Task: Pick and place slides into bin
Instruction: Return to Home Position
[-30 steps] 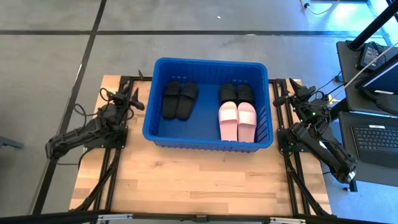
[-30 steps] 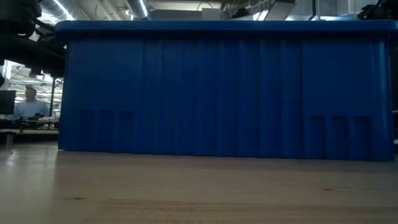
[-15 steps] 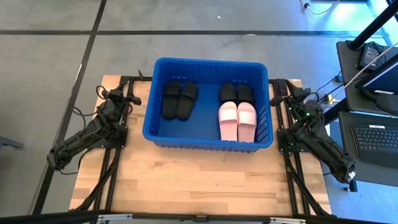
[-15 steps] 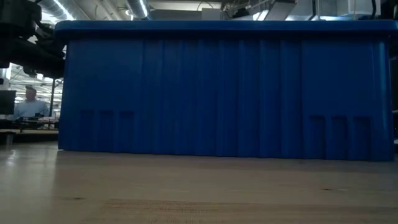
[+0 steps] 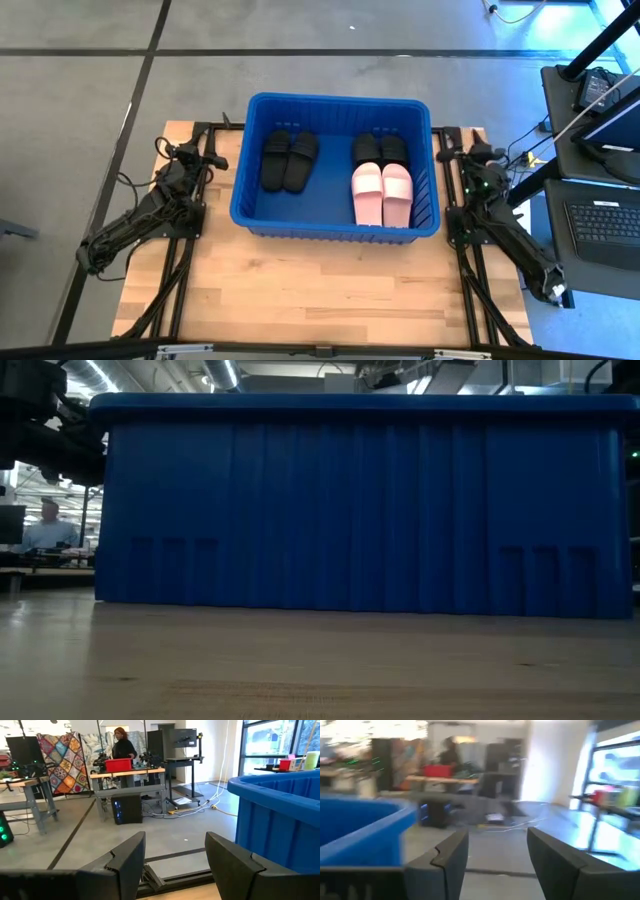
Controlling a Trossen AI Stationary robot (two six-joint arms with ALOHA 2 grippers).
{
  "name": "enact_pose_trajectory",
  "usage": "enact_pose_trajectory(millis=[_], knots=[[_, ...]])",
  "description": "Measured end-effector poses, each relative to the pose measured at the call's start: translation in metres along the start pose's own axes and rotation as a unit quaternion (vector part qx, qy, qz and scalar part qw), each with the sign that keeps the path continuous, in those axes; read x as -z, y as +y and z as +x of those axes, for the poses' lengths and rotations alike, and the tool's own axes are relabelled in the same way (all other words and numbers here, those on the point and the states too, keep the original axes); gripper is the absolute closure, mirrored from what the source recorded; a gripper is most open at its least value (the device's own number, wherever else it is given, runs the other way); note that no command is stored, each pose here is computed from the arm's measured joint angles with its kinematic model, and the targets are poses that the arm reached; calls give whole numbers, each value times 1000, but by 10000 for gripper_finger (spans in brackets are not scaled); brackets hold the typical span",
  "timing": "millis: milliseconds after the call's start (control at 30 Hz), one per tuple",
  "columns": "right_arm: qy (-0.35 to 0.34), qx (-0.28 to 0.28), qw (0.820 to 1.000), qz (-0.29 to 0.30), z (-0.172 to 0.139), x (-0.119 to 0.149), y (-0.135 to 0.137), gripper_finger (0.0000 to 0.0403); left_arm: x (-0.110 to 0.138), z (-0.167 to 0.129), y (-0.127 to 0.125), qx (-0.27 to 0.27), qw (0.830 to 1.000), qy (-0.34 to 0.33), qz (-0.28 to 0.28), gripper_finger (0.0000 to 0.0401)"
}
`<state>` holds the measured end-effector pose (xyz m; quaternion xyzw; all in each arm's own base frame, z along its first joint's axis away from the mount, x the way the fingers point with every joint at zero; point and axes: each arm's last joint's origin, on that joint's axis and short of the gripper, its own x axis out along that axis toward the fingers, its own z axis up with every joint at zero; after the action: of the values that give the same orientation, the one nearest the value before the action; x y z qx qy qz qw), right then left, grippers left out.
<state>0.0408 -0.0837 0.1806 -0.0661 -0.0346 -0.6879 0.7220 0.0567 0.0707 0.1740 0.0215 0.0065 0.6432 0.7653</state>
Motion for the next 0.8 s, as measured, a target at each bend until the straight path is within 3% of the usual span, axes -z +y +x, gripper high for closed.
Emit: enact_pose_trajectory(millis=[100,333,500,800], knots=[[-6,56,998,-4,2,-2,-7,201,0,0,0,0,1000,0,0,199],[15,108,994,-16,5,3,-17,201,0,0,0,0,999,0,39,199],[8,121,993,-2,5,2,-19,201,0,0,0,-1,999,0,43,199],[17,120,992,-29,5,3,-19,201,0,0,0,-1,999,0,43,199]])
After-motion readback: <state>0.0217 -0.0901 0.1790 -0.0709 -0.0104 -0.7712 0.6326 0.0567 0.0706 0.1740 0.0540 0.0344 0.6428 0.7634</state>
